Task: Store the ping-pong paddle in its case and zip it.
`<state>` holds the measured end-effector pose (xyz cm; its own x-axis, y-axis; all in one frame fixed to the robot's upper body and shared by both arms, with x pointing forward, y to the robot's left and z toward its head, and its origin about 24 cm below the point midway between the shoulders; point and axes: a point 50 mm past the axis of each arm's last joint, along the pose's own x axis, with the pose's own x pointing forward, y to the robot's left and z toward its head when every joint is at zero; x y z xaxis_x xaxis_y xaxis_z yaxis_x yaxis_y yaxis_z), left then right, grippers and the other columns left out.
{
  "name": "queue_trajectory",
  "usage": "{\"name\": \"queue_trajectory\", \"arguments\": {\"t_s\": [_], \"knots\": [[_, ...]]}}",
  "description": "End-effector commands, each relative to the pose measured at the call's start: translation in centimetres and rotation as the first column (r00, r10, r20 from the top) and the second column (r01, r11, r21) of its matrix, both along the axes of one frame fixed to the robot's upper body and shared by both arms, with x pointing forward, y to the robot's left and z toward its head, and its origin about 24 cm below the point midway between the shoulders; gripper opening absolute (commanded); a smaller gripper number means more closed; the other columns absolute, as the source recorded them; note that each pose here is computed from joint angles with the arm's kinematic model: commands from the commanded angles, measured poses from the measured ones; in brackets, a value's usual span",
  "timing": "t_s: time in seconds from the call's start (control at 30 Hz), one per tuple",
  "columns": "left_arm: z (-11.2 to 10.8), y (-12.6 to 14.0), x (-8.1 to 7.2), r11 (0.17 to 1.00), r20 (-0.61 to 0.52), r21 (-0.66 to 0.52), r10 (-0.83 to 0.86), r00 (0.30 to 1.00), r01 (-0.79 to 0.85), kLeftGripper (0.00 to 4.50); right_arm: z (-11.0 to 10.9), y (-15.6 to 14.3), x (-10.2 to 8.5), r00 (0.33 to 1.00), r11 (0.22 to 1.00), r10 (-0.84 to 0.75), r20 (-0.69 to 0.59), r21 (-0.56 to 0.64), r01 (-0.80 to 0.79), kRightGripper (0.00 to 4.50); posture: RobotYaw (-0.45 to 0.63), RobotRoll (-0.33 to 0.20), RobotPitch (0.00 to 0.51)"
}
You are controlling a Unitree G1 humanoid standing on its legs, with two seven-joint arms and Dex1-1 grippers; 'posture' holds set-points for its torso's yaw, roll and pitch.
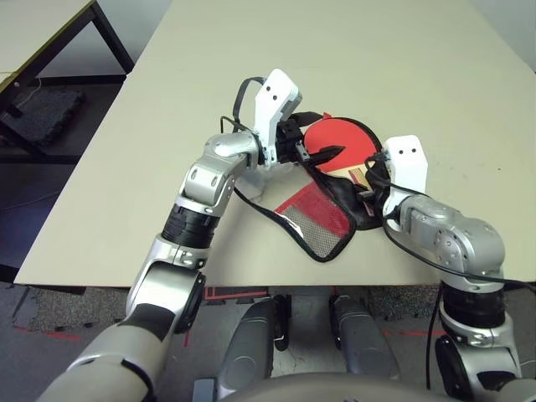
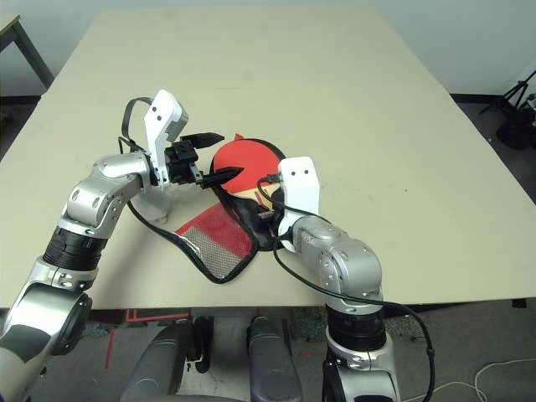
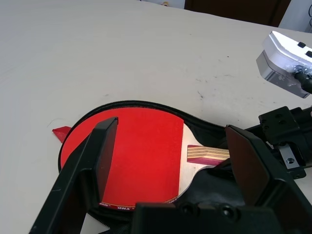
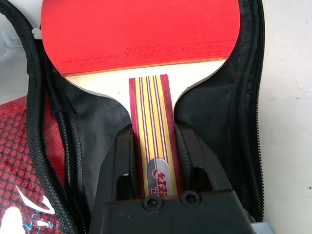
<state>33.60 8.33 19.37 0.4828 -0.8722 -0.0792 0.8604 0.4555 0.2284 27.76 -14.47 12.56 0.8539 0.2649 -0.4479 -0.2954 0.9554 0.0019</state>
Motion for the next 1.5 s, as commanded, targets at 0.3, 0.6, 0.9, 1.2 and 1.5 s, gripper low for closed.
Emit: {"name": "queue_trajectory", "arguments": {"t_s": [0.3, 0.6, 0.9, 1.2, 1.5], "knots": [[0.1, 0.2, 0.0, 1.000, 0.002, 0.003, -0.002, 1.000, 0.002, 4.50, -0.5, -1.9, -0.1, 0.997, 0.997, -0.079, 0.010, -0.025, 0.079, 1.16, -0.12, 0.000, 0.194], [0.3, 0.2, 0.0, 1.000, 0.007, 0.003, -0.004, 1.000, 0.004, 4.50, -0.6, -0.5, -0.1, 1.000, 1.000, -0.002, -0.009, 0.006, 0.002, 1.51, -0.11, 0.000, 0.192], [5.7, 1.6, -0.7, 0.987, -0.087, -0.152, -0.067, 0.994, 0.053, 4.50, 2.8, -0.1, -0.6, 0.973, 0.961, 0.224, 0.053, 0.157, -0.230, 4.43, -0.09, 0.000, 0.185], [8.1, 7.7, 0.2, 0.977, -0.158, -0.185, 0.079, 0.984, -0.108, 4.50, 5.6, -3.4, 0.2, 0.957, 0.958, 0.243, 0.159, 0.118, -0.262, 4.49, -0.08, 0.000, 0.178], [4.1, 13.8, -0.8, 0.979, -0.291, -0.019, 0.187, 0.938, -0.201, 4.50, 6.2, -5.6, 1.3, 0.966, 0.985, 0.124, 0.227, 0.093, -0.149, 4.49, -0.08, 0.000, 0.173]]}}
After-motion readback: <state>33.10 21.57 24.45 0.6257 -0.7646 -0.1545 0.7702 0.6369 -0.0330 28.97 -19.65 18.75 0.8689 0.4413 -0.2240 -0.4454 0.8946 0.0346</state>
